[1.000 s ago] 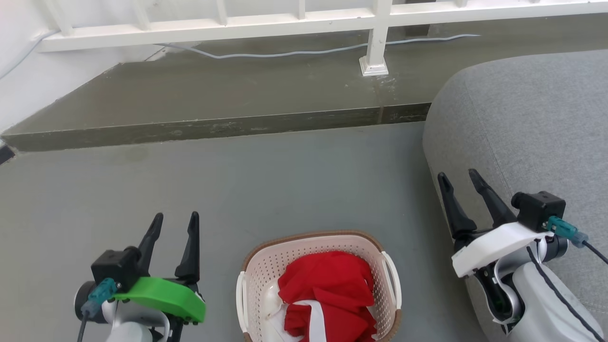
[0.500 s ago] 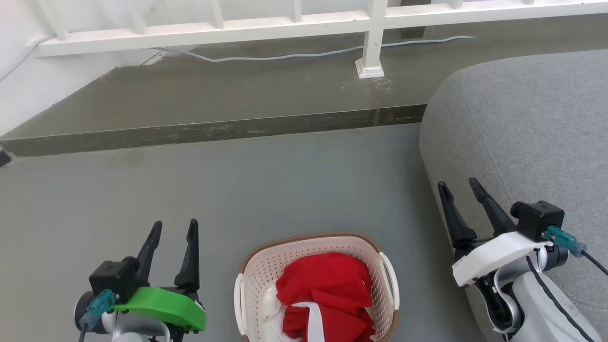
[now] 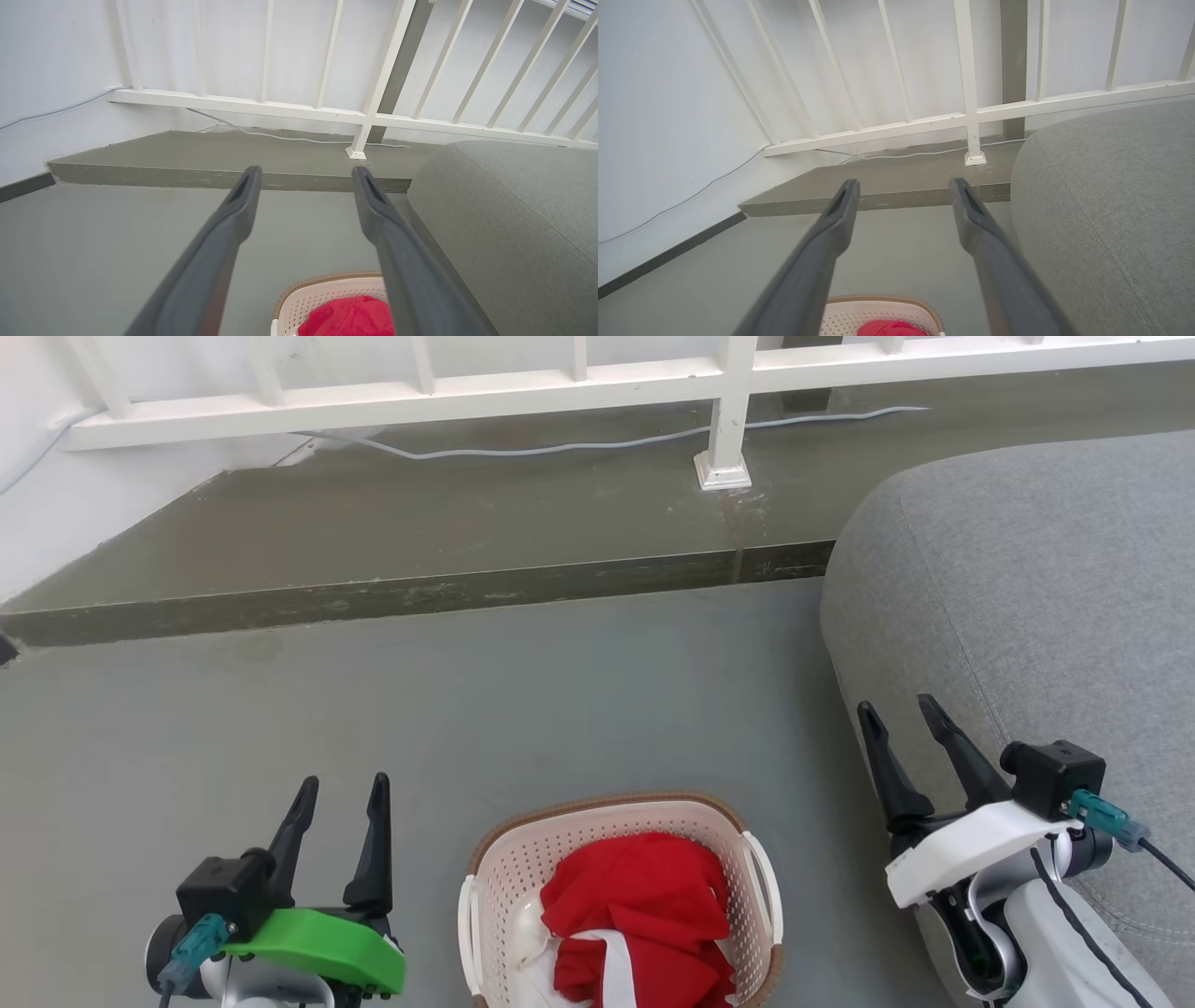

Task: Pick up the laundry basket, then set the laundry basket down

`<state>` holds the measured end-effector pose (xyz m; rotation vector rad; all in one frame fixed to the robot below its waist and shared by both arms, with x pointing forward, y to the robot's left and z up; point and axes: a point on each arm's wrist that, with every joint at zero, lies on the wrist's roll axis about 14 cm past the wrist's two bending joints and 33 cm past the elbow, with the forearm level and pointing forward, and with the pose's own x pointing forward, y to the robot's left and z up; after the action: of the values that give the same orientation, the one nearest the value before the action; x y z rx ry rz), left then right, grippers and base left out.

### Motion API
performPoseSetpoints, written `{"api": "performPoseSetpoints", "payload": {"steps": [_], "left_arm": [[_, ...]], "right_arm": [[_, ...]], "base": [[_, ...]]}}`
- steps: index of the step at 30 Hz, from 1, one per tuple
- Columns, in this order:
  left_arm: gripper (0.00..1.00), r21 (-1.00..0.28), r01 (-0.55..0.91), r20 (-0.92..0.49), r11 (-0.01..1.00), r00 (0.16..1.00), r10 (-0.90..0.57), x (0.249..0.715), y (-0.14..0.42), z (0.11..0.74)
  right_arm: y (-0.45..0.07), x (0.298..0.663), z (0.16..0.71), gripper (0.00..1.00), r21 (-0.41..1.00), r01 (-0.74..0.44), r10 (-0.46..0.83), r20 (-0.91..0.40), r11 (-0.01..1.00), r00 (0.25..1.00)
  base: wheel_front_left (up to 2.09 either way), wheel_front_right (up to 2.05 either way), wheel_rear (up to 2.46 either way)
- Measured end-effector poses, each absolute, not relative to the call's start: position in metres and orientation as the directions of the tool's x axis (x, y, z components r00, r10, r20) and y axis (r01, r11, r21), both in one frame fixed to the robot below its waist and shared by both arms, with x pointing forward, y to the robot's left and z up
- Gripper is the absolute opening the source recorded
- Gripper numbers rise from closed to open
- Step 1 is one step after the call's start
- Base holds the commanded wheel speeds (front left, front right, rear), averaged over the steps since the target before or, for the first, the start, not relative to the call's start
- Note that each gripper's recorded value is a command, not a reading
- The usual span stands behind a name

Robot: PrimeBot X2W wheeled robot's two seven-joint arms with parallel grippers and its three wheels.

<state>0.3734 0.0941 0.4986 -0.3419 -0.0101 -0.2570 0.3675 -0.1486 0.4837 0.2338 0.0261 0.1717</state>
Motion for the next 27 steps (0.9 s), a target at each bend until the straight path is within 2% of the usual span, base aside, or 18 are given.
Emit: {"api": "performPoseSetpoints", "payload": {"steps": [9, 10, 15, 21, 27], "left_arm": [[1.0, -0.33, 0.244, 0.058, 0.912, 0.969, -0.239, 0.375, 0.098, 0.499], [0.0, -0.332, 0.243, 0.053, 0.912, 0.97, -0.239, 0.375, 0.097, 0.498], [0.0, -0.342, 0.221, -0.011, 0.913, 0.971, -0.239, 0.368, 0.096, 0.478], [0.0, -0.387, 0.199, -0.022, 0.9, 0.974, -0.225, 0.367, 0.098, 0.476], [0.0, -0.495, 0.138, -0.049, 0.858, 0.981, -0.186, 0.368, 0.108, 0.473]], "right_arm": [[-0.151, 0.368, 0.484, 1.0, 0.234, -0.161, 0.166, -0.003, 0.959, 0.986], [-0.151, 0.368, 0.483, 0.0, 0.235, -0.158, 0.165, -0.007, 0.959, 0.986], [-0.148, 0.354, 0.456, 0.0, 0.26, -0.133, 0.16, -0.087, 0.956, 0.983], [-0.151, 0.355, 0.455, 0.0, 0.309, -0.104, 0.14, -0.096, 0.945, 0.985], [-0.158, 0.357, 0.455, 0.0, 0.422, -0.046, 0.103, -0.112, 0.905, 0.988]], "base": [[0.0, 0.0, 0.0], [0.0, 0.0, 0.0], [0.0, 0.0, 0.0], [0.0, 0.0, 0.0], [0.0, 0.0, 0.0]]}}
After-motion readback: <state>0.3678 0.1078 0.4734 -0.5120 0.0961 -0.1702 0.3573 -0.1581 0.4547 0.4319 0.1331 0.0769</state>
